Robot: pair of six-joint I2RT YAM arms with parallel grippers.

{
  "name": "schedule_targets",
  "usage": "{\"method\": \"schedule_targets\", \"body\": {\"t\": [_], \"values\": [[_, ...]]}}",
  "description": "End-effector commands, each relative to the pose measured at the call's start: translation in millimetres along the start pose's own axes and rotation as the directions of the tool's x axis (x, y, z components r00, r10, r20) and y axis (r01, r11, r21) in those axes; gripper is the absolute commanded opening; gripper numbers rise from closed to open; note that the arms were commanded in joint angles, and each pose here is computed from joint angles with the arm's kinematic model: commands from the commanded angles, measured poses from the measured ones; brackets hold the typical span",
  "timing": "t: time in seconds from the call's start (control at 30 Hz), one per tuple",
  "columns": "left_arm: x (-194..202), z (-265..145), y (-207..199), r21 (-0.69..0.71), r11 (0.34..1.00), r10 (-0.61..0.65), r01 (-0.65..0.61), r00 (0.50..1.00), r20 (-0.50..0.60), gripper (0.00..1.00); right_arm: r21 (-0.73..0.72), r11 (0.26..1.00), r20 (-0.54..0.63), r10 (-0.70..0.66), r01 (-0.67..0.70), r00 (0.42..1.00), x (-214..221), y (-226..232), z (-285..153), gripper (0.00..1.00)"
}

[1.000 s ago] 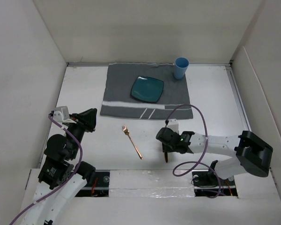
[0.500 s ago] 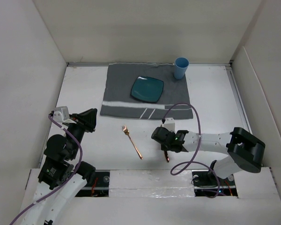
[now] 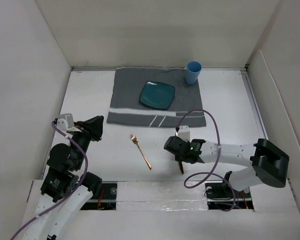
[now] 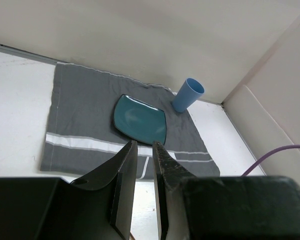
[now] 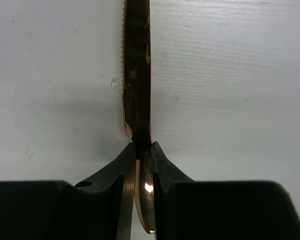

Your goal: Set the dinner table for one person

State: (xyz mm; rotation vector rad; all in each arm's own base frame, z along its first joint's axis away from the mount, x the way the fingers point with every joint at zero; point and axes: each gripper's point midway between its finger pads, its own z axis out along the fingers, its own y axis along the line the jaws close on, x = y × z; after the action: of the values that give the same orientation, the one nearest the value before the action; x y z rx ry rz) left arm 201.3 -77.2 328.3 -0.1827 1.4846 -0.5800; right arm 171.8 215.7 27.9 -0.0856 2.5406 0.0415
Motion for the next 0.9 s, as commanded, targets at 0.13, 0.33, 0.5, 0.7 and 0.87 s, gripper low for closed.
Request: {"method": "schedule_targets", "body": {"t": [0.13, 0.33, 0.5, 0.7, 0.87], "values": [[-13.8, 0.8, -6.1, 0.019, 1.000, 0.003, -0.004, 0.999, 0.040, 0.17, -0.052, 0.998, 0.180, 0.054, -0.046, 0.982, -81.1, -4.9, -40.3, 0.00], [-14.2, 0.3, -6.7, 0.023, 1.000, 0.004, -0.005, 0.999, 0.043, 0.17, -0.052, 0.996, 0.304, 0.081, -0.068, 0.949, -178.1, -27.1, -32.1, 0.00], [-15.0, -2.1, -6.2, 0.024, 1.000, -0.001, 0.000, 0.999, 0.047, 0.17, -0.019, 0.999, 0.314, 0.052, -0.049, 0.948, -239.5, -40.2, 6.9, 0.00], [-15.8, -2.6, -6.8, 0.027, 1.000, 0.000, -0.001, 0.999, 0.049, 0.17, 0.006, 1.000, 0.272, 0.027, -0.030, 0.962, -290.2, -60.5, 64.2, 0.00], [-16.3, -2.6, -6.7, 0.026, 1.000, 0.000, -0.001, 0.999, 0.051, 0.17, 0.019, 0.999, 0.235, 0.022, -0.028, 0.972, -312.4, -69.3, 100.8, 0.00]]}}
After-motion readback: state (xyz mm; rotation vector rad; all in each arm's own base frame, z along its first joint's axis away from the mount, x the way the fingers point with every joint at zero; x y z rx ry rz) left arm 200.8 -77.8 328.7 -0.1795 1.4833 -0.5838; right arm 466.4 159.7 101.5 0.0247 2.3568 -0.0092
